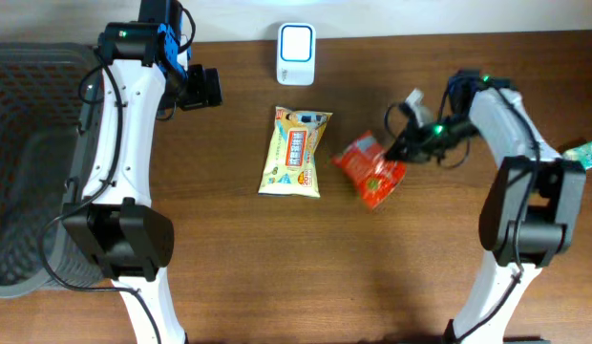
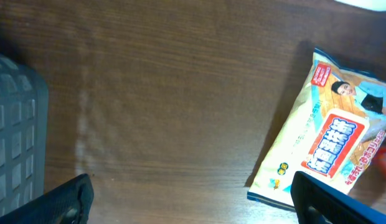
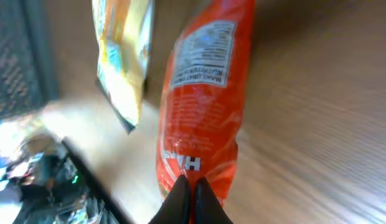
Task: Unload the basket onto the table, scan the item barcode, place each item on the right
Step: 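Reach the right gripper to the red jerky bag and grasp it, then hold the red jerky bag up in front of the barcode scanner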
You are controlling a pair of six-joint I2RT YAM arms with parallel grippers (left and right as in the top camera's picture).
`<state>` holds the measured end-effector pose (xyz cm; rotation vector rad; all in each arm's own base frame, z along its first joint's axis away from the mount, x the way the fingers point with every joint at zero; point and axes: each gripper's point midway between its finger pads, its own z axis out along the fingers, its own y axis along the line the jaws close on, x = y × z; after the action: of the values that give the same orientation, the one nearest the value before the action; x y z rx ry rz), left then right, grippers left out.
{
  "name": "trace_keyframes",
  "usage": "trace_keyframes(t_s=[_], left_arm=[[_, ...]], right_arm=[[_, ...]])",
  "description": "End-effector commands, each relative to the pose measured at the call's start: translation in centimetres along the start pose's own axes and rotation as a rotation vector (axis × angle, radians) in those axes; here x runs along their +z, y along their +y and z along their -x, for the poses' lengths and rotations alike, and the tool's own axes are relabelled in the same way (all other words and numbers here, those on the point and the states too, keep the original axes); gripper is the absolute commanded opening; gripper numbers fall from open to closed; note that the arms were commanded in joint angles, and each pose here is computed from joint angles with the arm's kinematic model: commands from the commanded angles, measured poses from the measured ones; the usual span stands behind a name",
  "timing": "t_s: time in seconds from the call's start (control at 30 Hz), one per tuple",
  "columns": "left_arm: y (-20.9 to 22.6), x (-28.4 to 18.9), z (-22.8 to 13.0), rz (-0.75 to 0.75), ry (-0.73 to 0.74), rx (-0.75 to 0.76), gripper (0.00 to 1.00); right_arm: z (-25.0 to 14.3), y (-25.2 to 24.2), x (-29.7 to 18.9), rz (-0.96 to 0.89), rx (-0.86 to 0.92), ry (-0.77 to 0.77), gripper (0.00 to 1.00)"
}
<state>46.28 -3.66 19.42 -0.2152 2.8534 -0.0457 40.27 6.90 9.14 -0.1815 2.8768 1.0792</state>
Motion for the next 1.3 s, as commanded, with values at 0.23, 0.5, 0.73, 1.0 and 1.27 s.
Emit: trace_keyframes(t_s=[0.23, 0.5, 0.73, 1.0, 1.27], left_arm=[[0.1, -0.7, 0.3, 0.003, -0.021, -0.012, 0.99], [0.1, -0.7, 0.3, 0.003, -0.021, -0.012, 0.99], [0.1, -0.7, 0.3, 0.003, -0.021, -0.012, 0.99], [0.1, -0.7, 0.3, 0.003, -0.021, -0.012, 0.99], [0.1, -0.7, 0.3, 0.003, -0.021, -0.012, 0.99]], right_arm=[[2.3, -0.2, -3.7, -0.862, -0.028, -0.109, 0.04], [0.3, -7.2, -8.4, -0.744, 0.417, -0.194, 0.99], [-2.5, -13.1, -1.8, -0.667, 0.459, -0.204, 0.81], [2.5, -7.1, -0.2, -0.543, 0.298, -0.271, 0.04], [20.1, 17.3, 0.7, -0.384, -0.211, -0.968, 0.04]])
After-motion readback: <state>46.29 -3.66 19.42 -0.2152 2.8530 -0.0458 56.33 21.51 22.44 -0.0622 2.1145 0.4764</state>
